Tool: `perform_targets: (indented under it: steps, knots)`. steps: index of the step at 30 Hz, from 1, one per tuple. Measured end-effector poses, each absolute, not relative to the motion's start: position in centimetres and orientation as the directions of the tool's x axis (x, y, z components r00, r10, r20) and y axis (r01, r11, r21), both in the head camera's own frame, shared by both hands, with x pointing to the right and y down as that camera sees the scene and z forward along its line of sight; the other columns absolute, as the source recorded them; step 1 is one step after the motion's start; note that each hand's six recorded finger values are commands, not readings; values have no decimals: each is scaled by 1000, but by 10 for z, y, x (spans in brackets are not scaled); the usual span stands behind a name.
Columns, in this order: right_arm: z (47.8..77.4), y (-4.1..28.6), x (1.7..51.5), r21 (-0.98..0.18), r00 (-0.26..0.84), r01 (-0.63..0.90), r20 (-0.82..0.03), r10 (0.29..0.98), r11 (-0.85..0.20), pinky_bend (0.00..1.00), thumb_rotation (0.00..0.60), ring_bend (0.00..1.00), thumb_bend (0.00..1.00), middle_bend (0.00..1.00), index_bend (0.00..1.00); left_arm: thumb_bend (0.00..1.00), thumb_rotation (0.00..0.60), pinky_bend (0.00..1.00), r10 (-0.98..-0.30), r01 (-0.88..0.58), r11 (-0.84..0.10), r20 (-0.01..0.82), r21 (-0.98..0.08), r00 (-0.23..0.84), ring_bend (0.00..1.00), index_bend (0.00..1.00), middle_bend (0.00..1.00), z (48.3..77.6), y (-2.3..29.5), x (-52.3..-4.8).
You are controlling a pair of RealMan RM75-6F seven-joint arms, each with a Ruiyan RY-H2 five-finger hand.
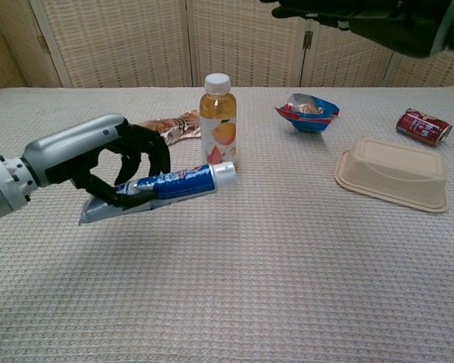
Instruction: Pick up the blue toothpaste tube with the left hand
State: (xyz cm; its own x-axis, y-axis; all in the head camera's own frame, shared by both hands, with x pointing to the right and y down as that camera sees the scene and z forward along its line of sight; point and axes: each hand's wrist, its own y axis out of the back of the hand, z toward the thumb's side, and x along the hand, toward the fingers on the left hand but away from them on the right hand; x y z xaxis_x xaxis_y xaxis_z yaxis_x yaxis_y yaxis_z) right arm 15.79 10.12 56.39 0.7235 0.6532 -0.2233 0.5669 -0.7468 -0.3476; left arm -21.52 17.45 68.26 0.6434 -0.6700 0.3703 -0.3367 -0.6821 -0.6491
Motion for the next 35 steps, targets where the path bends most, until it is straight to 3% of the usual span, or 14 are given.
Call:
perform_targets:
  steps: [4, 11, 14, 21, 28, 35]
  knots:
    - [566, 104, 173, -401, 702, 548, -256, 664, -734, 0, 329, 0, 77, 0, 0, 783, 600, 530, -652, -208, -683, 455, -700, 607, 544, 614, 689, 699, 175, -222]
    - [567, 107, 204, -490, 654, 517, -303, 693, -702, 0, 331, 0, 78, 0, 0, 490, 600, 288, -644, -65, -685, 562, -725, 519, 230, 147, 331, 716, 173, -236]
    - [568, 109, 220, -533, 625, 496, -328, 708, -685, 0, 328, 0, 77, 0, 0, 441, 600, 219, -654, -53, -690, 590, -722, 474, 153, 43, 246, 718, 172, -243]
    - [575, 118, 267, -631, 531, 426, -406, 744, -649, 0, 348, 0, 78, 0, 0, 430, 600, 161, -697, -95, -678, 597, -729, 397, 132, 47, 222, 703, 163, -271]
    - [584, 137, 324, -724, 383, 319, -492, 782, -612, 0, 597, 0, 77, 0, 0, 431, 600, 152, -783, -117, -596, 542, -794, 306, 148, 101, 222, 675, 153, -314]
    - [589, 166, 380, -789, 224, 217, -533, 816, -575, 0, 600, 0, 78, 0, 0, 431, 600, 149, -850, -119, -512, 482, -850, 213, 161, 136, 222, 646, 159, -361]
